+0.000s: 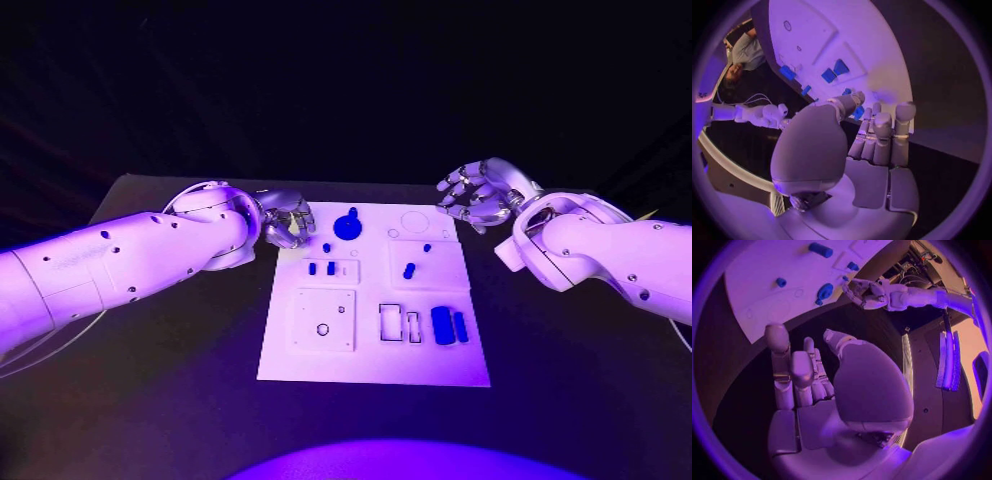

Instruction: Assemble the parts on the task board

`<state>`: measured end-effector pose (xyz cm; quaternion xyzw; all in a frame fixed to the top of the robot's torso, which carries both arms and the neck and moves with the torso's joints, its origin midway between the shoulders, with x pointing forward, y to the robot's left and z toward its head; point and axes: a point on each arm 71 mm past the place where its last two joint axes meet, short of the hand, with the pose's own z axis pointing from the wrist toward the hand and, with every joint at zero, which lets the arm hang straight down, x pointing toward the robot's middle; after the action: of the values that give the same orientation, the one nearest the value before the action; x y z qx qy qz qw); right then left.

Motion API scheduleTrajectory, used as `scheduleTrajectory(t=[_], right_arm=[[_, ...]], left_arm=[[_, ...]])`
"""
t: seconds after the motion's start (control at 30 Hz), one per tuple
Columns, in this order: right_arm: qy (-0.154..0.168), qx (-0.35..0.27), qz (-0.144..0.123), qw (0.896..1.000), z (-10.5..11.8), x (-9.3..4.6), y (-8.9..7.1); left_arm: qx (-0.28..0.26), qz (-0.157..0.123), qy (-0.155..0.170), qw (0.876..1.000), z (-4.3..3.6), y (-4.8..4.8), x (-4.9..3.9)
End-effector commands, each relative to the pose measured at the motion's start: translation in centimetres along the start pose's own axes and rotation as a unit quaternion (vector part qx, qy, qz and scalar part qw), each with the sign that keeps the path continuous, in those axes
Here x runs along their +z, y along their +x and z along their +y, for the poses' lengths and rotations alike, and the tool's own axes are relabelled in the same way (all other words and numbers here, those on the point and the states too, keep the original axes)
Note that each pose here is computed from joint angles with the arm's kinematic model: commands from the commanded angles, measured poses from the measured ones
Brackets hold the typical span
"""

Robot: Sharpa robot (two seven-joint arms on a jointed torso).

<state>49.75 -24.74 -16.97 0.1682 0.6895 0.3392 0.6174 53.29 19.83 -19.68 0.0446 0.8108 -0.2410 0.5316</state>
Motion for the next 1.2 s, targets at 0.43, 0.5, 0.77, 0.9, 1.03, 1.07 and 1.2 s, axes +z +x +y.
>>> scheduleTrajectory(t=[0.43, 0.5, 0.77, 0.9, 1.03, 1.07, 1.2], right_arm=[[-0.052, -0.266, 0.097, 0.958, -0.8, -0.1, 1.3], [-0.052, -0.288, 0.099, 0.951, -0.8, -0.1, 1.6], [-0.056, -0.335, 0.1, 0.935, -0.8, -0.1, 3.3], [-0.059, -0.341, 0.102, 0.933, -0.7, 0.0, 4.1], [-0.059, -0.345, 0.107, 0.931, -0.8, 0.2, 4.9], [-0.059, -0.345, 0.109, 0.93, -0.8, 0.2, 5.1], [-0.06, -0.345, 0.113, 0.93, -0.9, 0.4, 5.6]], left_arm=[[-0.371, -0.08, 0.117, 0.918, 1.31, -2.83, -3.42], [-0.416, -0.082, 0.129, 0.896, 1.32, -2.93, -3.87], [-0.522, -0.097, 0.151, 0.834, 1.46, -3.15, -5.1], [-0.537, -0.102, 0.154, 0.823, 1.56, -3.19, -5.41], [-0.543, -0.105, 0.156, 0.818, 1.59, -3.21, -5.58], [-0.544, -0.105, 0.157, 0.818, 1.58, -3.22, -5.61], [-0.546, -0.105, 0.159, 0.816, 1.51, -3.22, -5.68]])
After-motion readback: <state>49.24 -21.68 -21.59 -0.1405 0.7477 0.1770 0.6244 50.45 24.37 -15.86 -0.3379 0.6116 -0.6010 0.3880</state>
